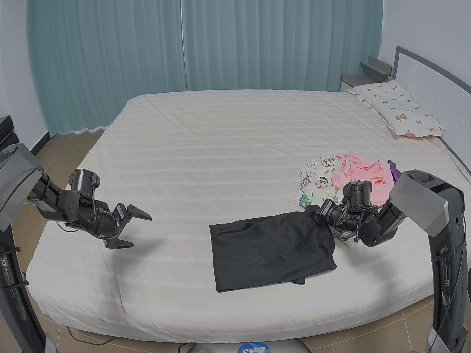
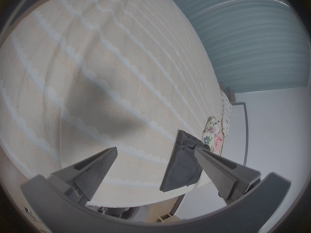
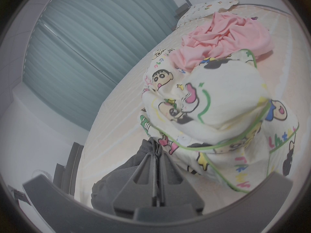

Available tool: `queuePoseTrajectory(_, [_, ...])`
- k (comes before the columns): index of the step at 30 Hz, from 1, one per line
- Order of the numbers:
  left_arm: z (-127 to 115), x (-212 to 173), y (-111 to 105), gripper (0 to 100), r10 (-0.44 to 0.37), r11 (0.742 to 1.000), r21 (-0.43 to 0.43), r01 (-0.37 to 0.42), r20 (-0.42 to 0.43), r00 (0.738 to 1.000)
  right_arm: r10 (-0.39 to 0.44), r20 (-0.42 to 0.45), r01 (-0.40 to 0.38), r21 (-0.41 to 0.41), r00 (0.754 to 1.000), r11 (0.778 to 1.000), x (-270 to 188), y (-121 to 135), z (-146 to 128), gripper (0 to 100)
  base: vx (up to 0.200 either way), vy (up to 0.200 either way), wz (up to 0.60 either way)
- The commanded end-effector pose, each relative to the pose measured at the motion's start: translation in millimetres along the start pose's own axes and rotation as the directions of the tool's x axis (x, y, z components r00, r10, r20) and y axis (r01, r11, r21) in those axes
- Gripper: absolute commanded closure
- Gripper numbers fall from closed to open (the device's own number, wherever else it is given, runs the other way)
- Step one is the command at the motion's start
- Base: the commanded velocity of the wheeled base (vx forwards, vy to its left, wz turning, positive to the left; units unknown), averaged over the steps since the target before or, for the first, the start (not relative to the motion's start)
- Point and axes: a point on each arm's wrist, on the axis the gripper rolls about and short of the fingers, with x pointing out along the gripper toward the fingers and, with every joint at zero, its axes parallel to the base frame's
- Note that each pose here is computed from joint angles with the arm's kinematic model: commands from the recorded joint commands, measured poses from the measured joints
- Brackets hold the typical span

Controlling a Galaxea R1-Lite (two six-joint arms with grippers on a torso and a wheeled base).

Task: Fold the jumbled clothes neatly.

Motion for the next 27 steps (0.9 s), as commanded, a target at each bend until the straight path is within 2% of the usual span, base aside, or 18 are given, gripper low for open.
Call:
queuePoseTrajectory(1, [0,0,0,0,0.000,1.000,-0.001,0.000,0.000,1.000,-0.004,0.003,0.004,0.004,1.000,1.000,-1,-1,1,100,0.000,0.000,0.00])
queuePoseTrajectory(17, [0,0,0,0,0.000,1.000,-0.001,0.000,0.000,1.000,-0.070,0.041,0.068,0.038,0.997,0.997,2,-14,4,100,0.000,0.000,0.00])
queuePoseTrajectory(18, [0,0,0,0,0.000,1.000,-0.001,0.000,0.000,1.000,-0.071,0.040,0.069,0.039,0.997,0.997,2,-15,3,0,0.000,0.000,0.00])
queuePoseTrajectory(23, [0,0,0,0,0.000,1.000,0.000,0.000,0.001,1.000,-0.077,0.027,0.076,0.030,0.997,0.997,-3,-16,1,0,0.000,0.000,0.00])
queuePoseTrajectory(27, [0,0,0,0,0.000,1.000,-0.001,0.000,0.000,1.000,-0.056,0.052,0.055,0.031,0.997,0.998,-24,-10,9,0,0.000,0.000,0.00])
